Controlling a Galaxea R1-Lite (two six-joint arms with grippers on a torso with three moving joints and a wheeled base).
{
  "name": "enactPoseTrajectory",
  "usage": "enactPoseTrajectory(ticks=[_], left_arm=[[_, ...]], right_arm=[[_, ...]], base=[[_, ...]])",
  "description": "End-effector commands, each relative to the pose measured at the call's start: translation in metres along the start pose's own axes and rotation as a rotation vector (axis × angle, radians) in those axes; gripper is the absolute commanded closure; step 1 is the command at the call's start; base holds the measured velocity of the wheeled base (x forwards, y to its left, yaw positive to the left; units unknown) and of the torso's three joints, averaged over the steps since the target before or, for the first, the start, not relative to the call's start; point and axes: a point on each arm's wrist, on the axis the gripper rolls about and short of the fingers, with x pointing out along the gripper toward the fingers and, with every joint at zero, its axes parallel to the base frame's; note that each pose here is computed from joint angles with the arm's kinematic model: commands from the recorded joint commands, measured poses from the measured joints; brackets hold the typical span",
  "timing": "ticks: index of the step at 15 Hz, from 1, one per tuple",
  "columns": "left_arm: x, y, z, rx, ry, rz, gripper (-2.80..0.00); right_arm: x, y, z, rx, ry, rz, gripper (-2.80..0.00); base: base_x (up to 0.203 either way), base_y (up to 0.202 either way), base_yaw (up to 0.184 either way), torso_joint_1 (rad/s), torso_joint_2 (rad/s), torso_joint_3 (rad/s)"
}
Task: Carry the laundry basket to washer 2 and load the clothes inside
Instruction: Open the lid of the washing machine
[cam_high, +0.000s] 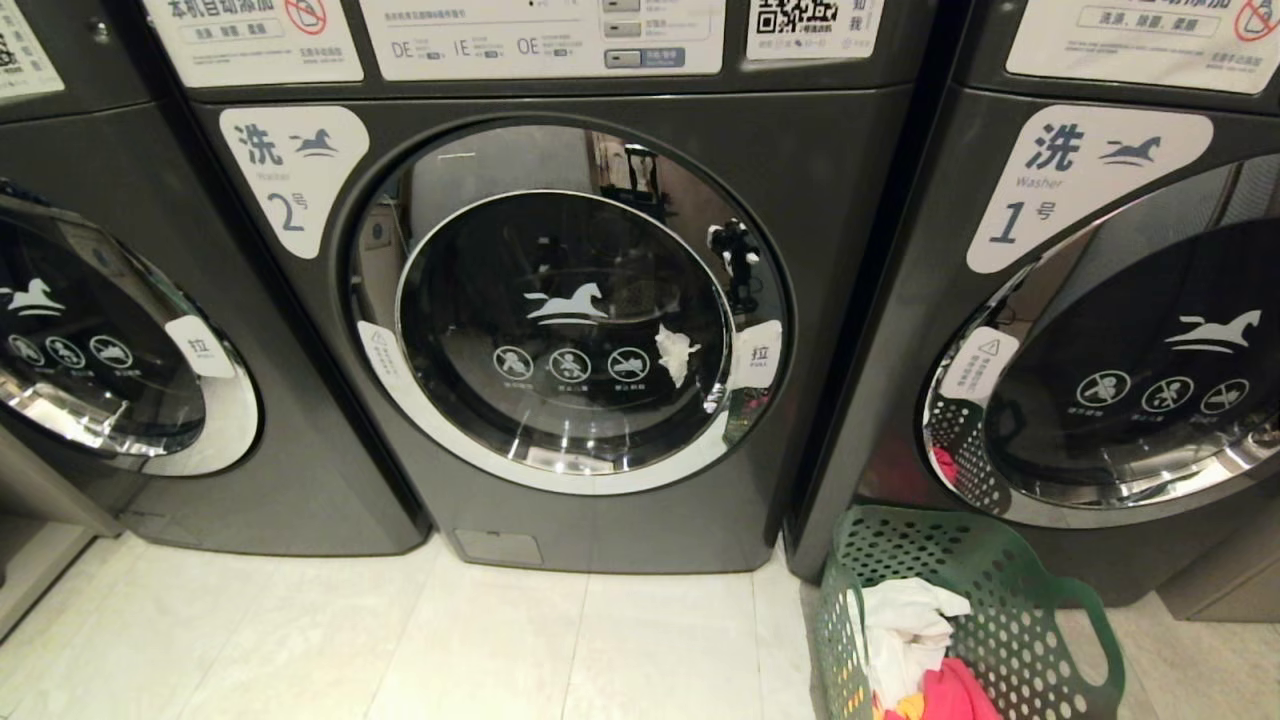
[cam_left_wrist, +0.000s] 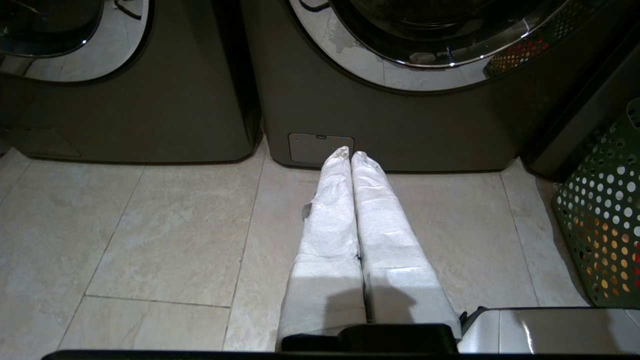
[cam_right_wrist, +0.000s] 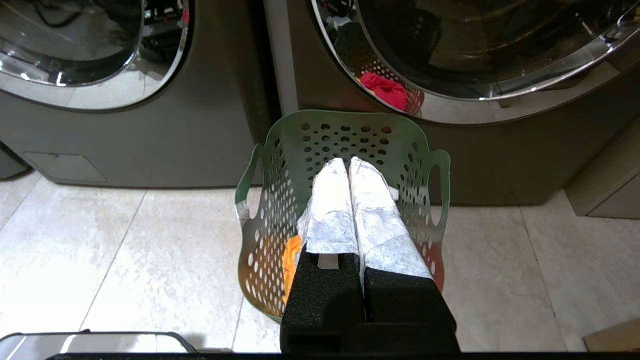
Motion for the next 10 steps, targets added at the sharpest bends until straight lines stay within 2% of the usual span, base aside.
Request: enactPoseTrajectory(ticks=[1,4,6,10], left_arm=[[0.0001,0.0000,0.0001,-0.001,0.000,0.001,0.00],[0.0001,0.0000,-0.0004,-0.005,0.000,0.003,0.00],[0.0001,0.0002,-0.0002,-0.022,-0.002,0.009,0.00],[0.0001,0.0001,-0.0004,-0.014,0.000,0.006,0.00]], right_arm=[[0.0007,-0.0001,-0.0021,0.000,0.009,0.000,0.00],[0.0007,-0.0001,-0.0021,0.002,0.009,0.000,0.00],[0.0007,-0.0001,-0.0021,0.002,0.009,0.000,0.00],[0.0007,-0.0001,-0.0021,0.002,0.009,0.000,0.00]], base=[[0.000,0.000,0.000,0.001,0.00,0.203],[0.000,0.000,0.000,0.003,0.00,0.117],[0.000,0.000,0.000,-0.001,0.00,0.033],[0.000,0.000,0.000,0.000,0.00,0.000]])
